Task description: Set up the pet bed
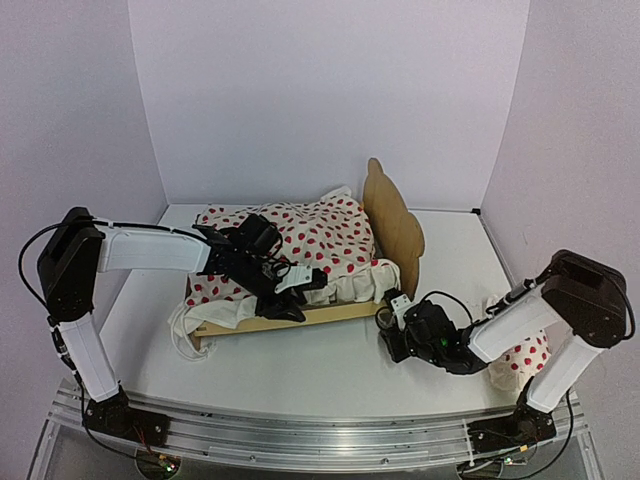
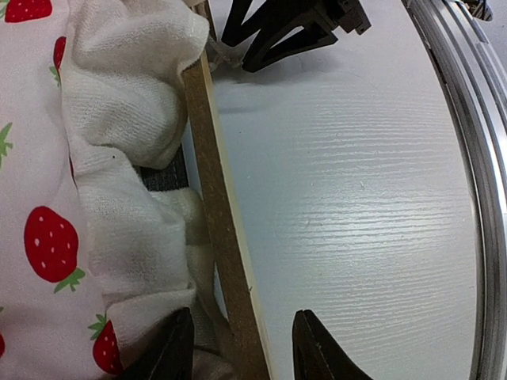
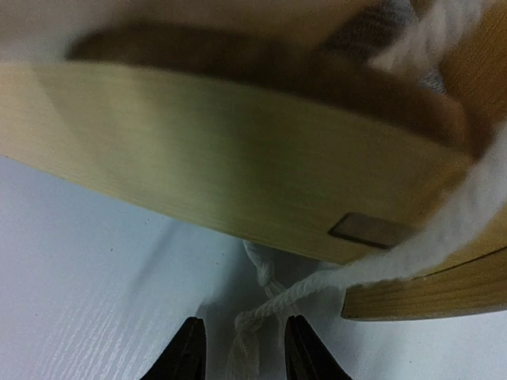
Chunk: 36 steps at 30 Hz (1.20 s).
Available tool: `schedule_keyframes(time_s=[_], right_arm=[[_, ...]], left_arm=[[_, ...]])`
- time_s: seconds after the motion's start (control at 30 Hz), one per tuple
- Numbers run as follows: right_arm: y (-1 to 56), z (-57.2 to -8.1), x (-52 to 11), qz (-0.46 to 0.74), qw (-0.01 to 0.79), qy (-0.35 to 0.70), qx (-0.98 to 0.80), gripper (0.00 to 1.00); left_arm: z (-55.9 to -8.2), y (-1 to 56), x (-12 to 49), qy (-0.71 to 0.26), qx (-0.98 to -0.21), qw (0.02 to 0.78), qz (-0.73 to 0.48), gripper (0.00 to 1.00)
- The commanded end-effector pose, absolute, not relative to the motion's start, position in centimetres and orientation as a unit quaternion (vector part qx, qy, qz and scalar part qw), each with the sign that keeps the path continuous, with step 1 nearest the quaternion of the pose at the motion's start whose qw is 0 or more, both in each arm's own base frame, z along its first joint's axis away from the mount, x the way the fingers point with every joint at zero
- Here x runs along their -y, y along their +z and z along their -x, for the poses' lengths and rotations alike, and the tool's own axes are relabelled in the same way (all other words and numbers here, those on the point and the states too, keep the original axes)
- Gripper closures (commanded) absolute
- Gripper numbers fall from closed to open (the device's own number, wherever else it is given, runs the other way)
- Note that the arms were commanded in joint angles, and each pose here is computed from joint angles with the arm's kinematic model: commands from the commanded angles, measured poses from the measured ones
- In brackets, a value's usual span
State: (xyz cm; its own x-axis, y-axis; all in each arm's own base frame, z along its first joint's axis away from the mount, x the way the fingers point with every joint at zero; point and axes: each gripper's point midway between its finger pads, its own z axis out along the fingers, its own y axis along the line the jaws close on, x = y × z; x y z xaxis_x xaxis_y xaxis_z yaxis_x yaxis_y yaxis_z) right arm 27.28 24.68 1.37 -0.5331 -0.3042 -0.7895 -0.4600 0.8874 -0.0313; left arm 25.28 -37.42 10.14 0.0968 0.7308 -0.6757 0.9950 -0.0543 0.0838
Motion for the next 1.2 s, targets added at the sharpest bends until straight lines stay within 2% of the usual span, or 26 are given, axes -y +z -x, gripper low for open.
schedule_keyframes(time_s=[0.0, 0.13, 0.17, 0.37, 0.57, 0.77, 1.0, 1.17], right_arm=[[2.9, -29.5, -26.1, 0.198, 0.485, 0.097, -0.846, 0.66], [2.5, -30.3, -26.0, 0.190, 0.501, 0.085, -0.840, 0.62], [2.5, -30.4, -26.0, 0.190, 0.504, 0.082, -0.839, 0.61], [2.0, -30.7, -26.0, 0.182, 0.508, 0.082, -0.838, 0.60], [4.6, -30.7, -26.8, 0.186, 0.530, 0.108, -0.820, 0.54], [7.9, -30.7, -25.4, 0.178, 0.568, 0.091, -0.799, 0.50], [11.5, -29.1, -25.2, 0.175, 0.588, 0.148, -0.776, 0.45], [11.5, -27.9, -23.9, 0.168, 0.581, 0.157, -0.781, 0.48]], left_arm=[[-26.0, 10.5, 38.4, -0.239, -0.623, 0.286, -0.687, 0.71], [-25.8, 11.0, 38.7, -0.252, -0.626, 0.272, -0.686, 0.97], [-25.9, 11.6, 39.0, -0.258, -0.628, 0.270, -0.683, 1.00], [-26.4, 16.7, 40.8, -0.300, -0.651, 0.229, -0.659, 1.00], [-26.2, 20.8, 41.6, -0.333, -0.671, 0.218, -0.625, 1.00], [-26.0, 24.1, 41.9, -0.352, -0.669, 0.236, -0.611, 1.00], [-26.3, 27.7, 42.3, -0.355, -0.656, 0.271, -0.609, 1.00], [-26.4, 28.4, 42.3, -0.354, -0.651, 0.281, -0.610, 1.00]])
